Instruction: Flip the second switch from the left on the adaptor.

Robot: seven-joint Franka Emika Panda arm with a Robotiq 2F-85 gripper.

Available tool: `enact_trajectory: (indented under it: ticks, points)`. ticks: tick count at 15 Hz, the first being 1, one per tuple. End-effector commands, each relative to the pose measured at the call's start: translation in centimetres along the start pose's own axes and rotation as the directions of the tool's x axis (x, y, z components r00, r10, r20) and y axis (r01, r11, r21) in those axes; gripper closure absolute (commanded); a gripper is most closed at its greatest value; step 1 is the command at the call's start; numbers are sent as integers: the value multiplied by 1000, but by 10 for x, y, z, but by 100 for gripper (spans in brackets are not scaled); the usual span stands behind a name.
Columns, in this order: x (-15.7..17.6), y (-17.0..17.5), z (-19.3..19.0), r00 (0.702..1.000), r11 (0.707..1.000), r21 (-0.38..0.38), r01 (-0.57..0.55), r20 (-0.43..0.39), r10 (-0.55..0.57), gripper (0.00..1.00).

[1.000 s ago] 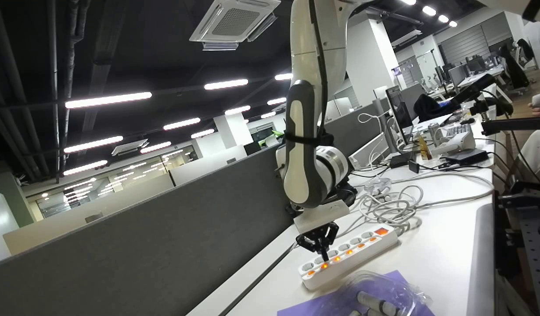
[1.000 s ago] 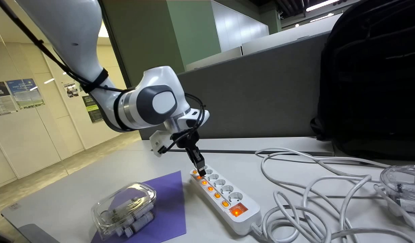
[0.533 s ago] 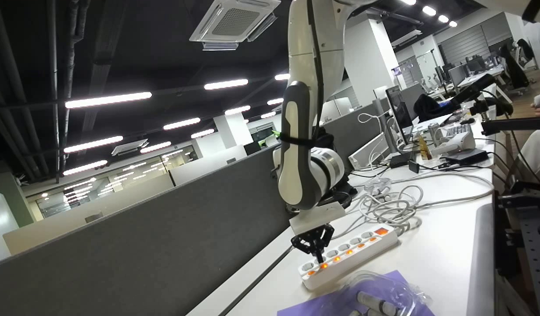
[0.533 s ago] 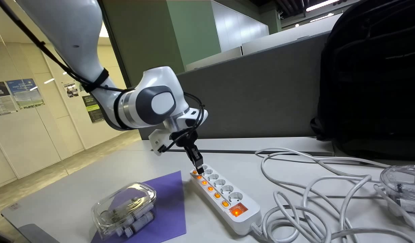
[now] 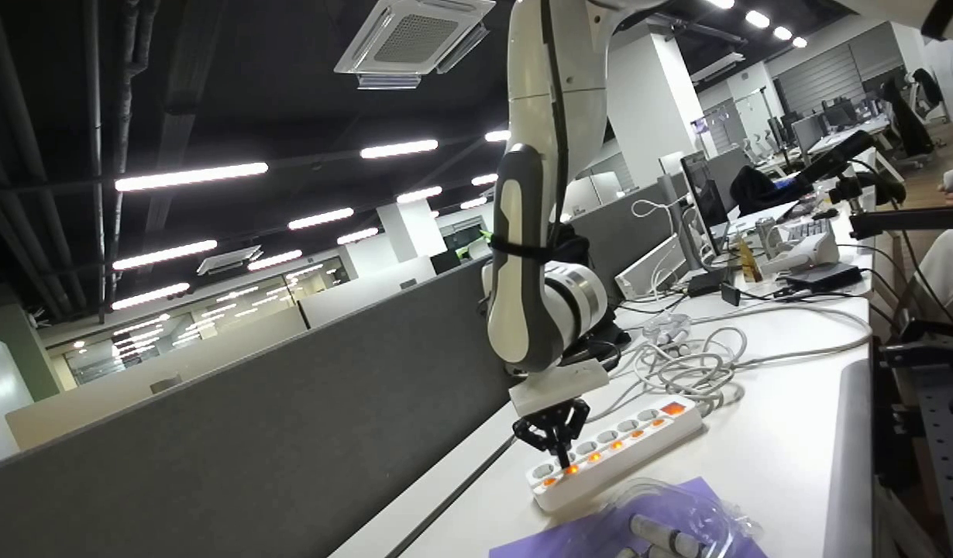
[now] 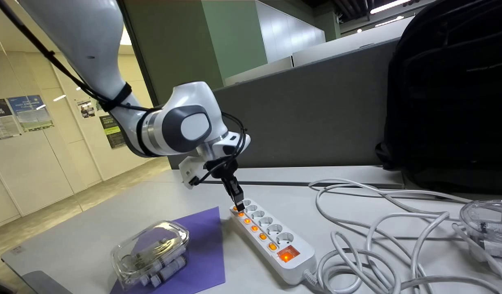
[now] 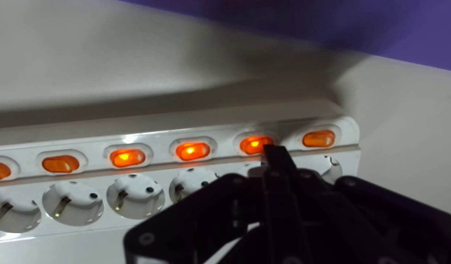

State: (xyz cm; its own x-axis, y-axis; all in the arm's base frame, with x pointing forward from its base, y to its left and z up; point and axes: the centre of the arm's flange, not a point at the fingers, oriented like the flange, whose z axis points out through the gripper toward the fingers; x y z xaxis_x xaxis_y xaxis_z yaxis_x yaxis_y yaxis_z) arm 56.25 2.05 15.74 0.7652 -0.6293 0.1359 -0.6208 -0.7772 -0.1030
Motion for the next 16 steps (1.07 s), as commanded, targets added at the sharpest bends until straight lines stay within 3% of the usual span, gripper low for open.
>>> enact_trajectory:
  ticks: [1, 16]
  points:
    - [3, -2, 2, 1000, 1000, 3, -16, 2, 16, 100]
    - [1, 10, 5, 996, 996, -4, -84, 29, 84, 100]
